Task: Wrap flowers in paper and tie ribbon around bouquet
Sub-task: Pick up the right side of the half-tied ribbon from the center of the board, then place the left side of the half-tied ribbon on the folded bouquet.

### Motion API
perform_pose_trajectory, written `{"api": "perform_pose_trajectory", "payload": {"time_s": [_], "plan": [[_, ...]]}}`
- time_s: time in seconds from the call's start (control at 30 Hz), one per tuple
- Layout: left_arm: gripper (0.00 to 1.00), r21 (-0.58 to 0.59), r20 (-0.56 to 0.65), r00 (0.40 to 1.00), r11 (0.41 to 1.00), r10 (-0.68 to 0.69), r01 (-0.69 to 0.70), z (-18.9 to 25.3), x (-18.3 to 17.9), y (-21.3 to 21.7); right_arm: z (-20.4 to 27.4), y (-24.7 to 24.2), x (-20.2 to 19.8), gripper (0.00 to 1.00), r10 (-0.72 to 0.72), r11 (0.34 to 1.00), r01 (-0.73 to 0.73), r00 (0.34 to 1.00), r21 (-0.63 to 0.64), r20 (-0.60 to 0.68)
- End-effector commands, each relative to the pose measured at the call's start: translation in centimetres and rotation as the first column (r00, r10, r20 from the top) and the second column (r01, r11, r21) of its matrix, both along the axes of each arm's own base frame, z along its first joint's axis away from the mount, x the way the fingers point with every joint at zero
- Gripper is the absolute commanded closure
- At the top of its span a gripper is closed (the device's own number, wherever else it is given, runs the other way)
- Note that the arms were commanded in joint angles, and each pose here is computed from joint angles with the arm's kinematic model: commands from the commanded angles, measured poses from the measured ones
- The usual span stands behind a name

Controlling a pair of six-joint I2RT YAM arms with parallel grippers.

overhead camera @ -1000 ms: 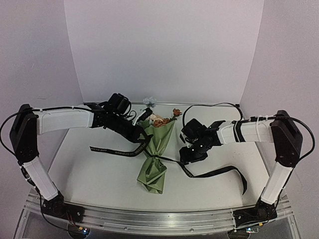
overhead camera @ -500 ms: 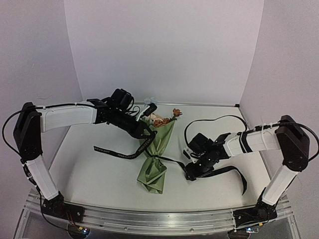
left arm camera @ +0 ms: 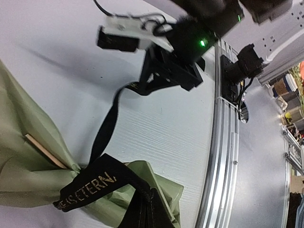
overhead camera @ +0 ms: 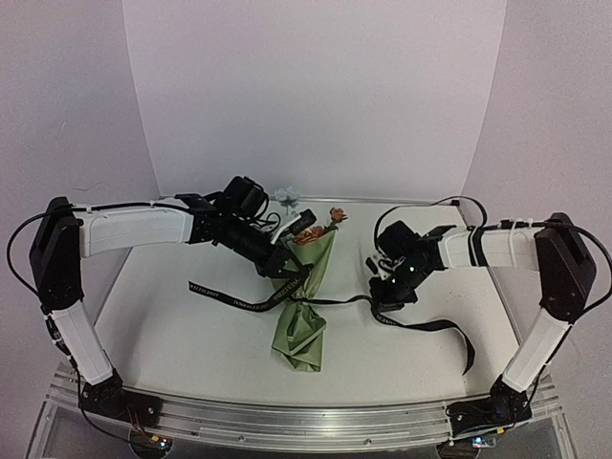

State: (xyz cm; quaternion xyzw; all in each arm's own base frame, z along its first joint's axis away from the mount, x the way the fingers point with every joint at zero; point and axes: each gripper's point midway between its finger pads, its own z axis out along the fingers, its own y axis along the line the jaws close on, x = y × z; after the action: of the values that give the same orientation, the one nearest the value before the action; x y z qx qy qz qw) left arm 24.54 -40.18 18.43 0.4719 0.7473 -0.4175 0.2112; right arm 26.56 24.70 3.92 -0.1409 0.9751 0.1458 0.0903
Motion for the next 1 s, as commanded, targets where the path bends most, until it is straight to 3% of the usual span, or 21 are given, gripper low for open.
{"api": "perform_pose_trajectory", "payload": {"time_s": [0.0, 0.37, 0.77, 0.97], "plan": [[0.96, -0.012, 0.101, 0.986, 0.991, -0.131, 0.133, 0.1, -2.0, -2.3, 4.4, 2.8, 2.2, 1.0, -0.016, 0.994, 0.022, 0.998, 0.107, -0.061], [0.98, 0.063, 0.267, 0.924, 0.961, -0.275, 0.268, -2.8, -3.3, -6.2, 10.4, 7.1, 4.9, 1.0, -0.071, 0.947, 0.118, 0.983, 0.298, -0.167], [0.98, 0.03, 0.359, 0.893, 0.96, -0.271, 0.279, -2.3, -1.7, -9.2, 10.8, 5.5, 5.2, 1.0, -0.113, 0.967, 0.149, 0.978, 0.208, -0.177], [0.96, 0.075, 0.318, 0.916, 0.969, -0.246, 0.234, -5.3, -0.5, -10.0, 11.2, 4.9, 4.9, 1.0, -0.127, 0.966, 0.166, 0.973, 0.199, -0.194]]}}
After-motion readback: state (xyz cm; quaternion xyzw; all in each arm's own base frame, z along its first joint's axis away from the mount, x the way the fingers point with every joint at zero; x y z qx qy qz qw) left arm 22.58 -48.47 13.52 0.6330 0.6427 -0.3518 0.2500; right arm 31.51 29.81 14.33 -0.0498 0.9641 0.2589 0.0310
